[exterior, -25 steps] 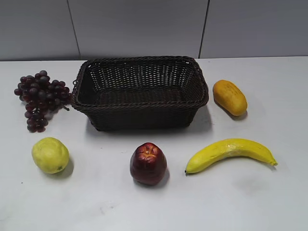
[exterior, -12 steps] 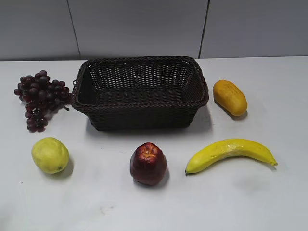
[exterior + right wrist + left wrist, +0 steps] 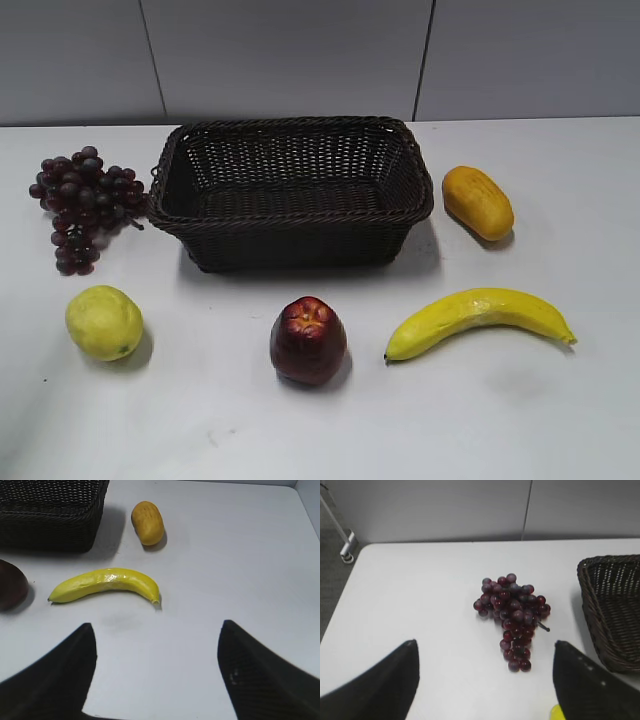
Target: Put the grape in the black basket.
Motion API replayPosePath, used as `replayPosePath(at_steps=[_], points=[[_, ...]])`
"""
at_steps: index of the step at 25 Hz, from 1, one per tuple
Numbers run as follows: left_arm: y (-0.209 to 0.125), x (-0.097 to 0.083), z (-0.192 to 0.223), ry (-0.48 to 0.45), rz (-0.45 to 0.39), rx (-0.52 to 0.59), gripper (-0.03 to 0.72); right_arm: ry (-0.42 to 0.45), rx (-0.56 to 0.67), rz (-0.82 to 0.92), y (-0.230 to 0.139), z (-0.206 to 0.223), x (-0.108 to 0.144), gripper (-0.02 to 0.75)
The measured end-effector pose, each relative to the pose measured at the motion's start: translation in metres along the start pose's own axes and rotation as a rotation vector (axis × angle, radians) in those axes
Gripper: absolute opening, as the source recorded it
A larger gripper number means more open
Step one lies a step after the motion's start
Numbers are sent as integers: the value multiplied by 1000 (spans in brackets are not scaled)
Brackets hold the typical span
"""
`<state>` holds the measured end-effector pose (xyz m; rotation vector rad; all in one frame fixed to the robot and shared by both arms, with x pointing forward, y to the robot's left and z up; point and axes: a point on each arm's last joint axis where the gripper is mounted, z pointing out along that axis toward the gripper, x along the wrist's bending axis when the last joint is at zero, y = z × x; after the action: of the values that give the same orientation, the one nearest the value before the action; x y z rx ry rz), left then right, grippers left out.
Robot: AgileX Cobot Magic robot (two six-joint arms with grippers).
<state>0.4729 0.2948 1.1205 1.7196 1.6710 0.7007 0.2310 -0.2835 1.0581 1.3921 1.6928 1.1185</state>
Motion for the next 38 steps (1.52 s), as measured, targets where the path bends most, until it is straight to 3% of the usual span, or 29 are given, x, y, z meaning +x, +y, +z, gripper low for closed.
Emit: replayPosePath(at_steps=[7,13,18,29,33,36,38], points=[[23,-7,91,-55,-11,188,652,0,0,0,0,0,0,572],[4,-4,168,-63,-55,350,663,0,0,0,0,0,0,572],[-7,-4,213,-76,-116,385,664,0,0,0,0,0,0,572],[-24,-1,285,-78,-160,457,641,0,0,0,0,0,0,572],[-25,-3,292,-89,-198,453,498,0,0,1,0,0,0,572],[-24,-2,294,-89,-205,441,250,0,0,1,0,0,0,572],[-24,-2,294,-88,-205,438,244,0,0,1,0,0,0,572]])
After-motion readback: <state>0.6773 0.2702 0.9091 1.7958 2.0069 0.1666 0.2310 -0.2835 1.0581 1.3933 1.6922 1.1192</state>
